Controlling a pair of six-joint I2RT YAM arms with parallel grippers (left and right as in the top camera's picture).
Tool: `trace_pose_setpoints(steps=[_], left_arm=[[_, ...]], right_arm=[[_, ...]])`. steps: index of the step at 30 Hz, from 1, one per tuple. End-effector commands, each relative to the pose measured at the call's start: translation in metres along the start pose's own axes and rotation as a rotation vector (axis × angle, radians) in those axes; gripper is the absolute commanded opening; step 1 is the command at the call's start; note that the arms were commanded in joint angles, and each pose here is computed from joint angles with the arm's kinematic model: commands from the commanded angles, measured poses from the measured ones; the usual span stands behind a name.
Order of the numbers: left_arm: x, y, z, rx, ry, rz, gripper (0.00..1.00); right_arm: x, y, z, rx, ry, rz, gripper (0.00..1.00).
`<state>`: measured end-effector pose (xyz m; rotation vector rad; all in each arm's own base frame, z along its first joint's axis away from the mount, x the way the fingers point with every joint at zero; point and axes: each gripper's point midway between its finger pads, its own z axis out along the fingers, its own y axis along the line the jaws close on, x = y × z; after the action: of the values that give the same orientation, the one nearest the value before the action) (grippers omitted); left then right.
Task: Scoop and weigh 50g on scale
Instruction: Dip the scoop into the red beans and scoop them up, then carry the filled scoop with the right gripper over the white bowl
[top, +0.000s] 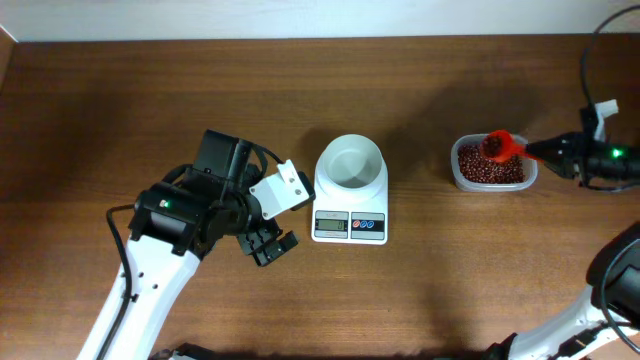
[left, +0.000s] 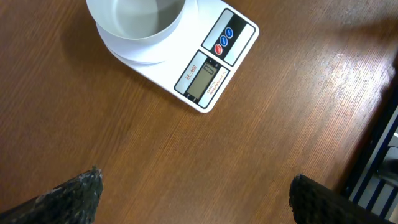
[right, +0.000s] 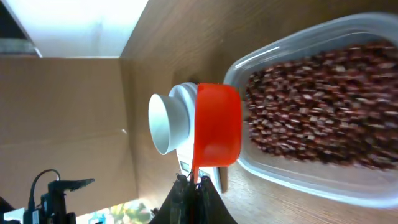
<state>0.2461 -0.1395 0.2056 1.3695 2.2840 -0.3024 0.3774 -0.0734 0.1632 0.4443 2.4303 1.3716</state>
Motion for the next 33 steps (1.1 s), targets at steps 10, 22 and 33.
trace_pose_setpoints(steps=[10, 22, 33], left_arm=[[-0.006, 0.002, -0.004, -0.002, -0.021, 0.017, 0.99], [-0.006, 0.002, -0.004, -0.002, -0.022, 0.017, 0.99], [-0.006, 0.002, -0.004, -0.002, -0.021, 0.017, 0.99]], right_arm=[[0.061, 0.098, 0.113, -0.175, 0.307, -0.197, 0.04], [0.101, 0.133, 0.181, -0.181, 0.437, -0.418, 0.04], [0.098, 0.112, 0.203, -0.014, 0.438, -0.581, 0.04]])
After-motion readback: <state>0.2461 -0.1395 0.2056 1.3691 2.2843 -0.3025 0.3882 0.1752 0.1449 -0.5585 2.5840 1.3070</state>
